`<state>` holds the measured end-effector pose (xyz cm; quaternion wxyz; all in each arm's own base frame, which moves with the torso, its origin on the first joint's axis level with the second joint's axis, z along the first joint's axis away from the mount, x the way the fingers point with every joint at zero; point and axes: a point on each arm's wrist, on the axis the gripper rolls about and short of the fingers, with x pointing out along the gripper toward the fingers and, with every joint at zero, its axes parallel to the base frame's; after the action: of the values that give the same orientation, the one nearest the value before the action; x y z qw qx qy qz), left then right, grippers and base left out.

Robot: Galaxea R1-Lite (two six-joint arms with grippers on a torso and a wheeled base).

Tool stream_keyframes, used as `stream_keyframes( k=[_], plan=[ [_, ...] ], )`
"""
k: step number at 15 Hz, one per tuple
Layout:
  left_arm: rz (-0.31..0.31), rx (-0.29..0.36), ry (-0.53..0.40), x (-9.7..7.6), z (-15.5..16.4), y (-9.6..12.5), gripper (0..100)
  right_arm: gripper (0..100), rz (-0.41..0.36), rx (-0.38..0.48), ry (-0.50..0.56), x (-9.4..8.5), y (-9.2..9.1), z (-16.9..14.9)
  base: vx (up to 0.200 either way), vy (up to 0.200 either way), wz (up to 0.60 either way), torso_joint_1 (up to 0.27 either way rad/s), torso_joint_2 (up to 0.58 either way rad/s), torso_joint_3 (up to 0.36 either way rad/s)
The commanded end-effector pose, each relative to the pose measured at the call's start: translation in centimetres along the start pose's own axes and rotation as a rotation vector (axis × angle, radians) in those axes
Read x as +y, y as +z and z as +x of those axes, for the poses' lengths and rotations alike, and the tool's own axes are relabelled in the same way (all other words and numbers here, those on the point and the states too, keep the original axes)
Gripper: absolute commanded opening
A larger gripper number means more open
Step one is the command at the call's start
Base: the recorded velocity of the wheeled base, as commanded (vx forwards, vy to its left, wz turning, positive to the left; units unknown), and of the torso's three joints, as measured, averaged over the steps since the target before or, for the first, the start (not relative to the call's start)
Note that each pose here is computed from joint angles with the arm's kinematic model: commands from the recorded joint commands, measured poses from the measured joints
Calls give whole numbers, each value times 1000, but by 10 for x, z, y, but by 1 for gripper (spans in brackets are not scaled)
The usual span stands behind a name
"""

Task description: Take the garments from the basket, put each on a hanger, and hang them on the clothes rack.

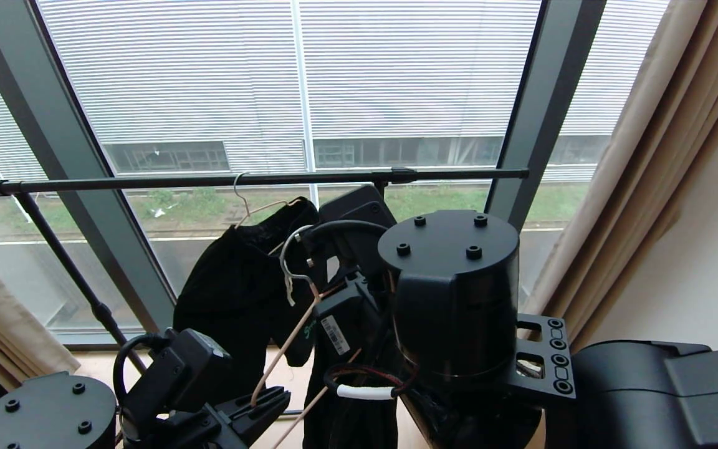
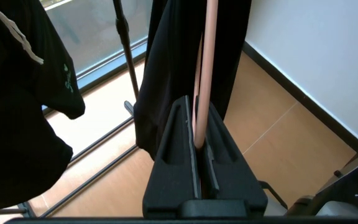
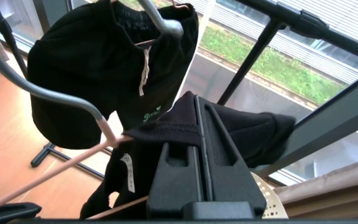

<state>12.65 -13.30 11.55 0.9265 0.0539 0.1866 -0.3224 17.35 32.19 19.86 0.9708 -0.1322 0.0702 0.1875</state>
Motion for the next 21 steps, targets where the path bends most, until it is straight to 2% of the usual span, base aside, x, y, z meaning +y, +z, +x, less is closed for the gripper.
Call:
stream_keyframes(
  k=[1,4,5,7,9,10,13,17,20,21],
  plan=[
    [0,-2,0,0,0,0,0,0,-3,2,0,1,-1,1,0,0,0,0,0,0],
    [-1,-2,3,0,0,0,0,0,0,0,-1,0,0,0,0,0,0,0,0,0],
    [-1,-2,3,0,0,0,0,100,-2,1,-3,0,-1,0,0,0,0,0,0,0],
    [-1,-2,3,0,0,0,0,100,4,-4,-8,-3,2,-2,0,0,0,0,0,0],
    [-1,-3,3,0,0,0,0,100,19,-8,-46,-20,6,-3,0,0,0,0,0,0],
    [-1,-3,3,0,0,0,0,100,26,-2,-81,-36,6,-2,0,0,0,0,0,0],
    [-2,-6,3,0,0,1,0,100,28,0,-97,-47,6,-6,0,0,0,0,0,0],
    [-4,-23,1,0,0,2,0,100,24,1,-87,-44,6,-8,0,0,0,0,0,0],
    [-6,-20,9,1,1,2,0,100,7,3,-43,-29,2,-13,0,0,0,0,0,0],
    [-7,-22,8,1,1,3,0,100,5,5,-42,-28,1,-13,0,0,0,0,0,0]
  ],
)
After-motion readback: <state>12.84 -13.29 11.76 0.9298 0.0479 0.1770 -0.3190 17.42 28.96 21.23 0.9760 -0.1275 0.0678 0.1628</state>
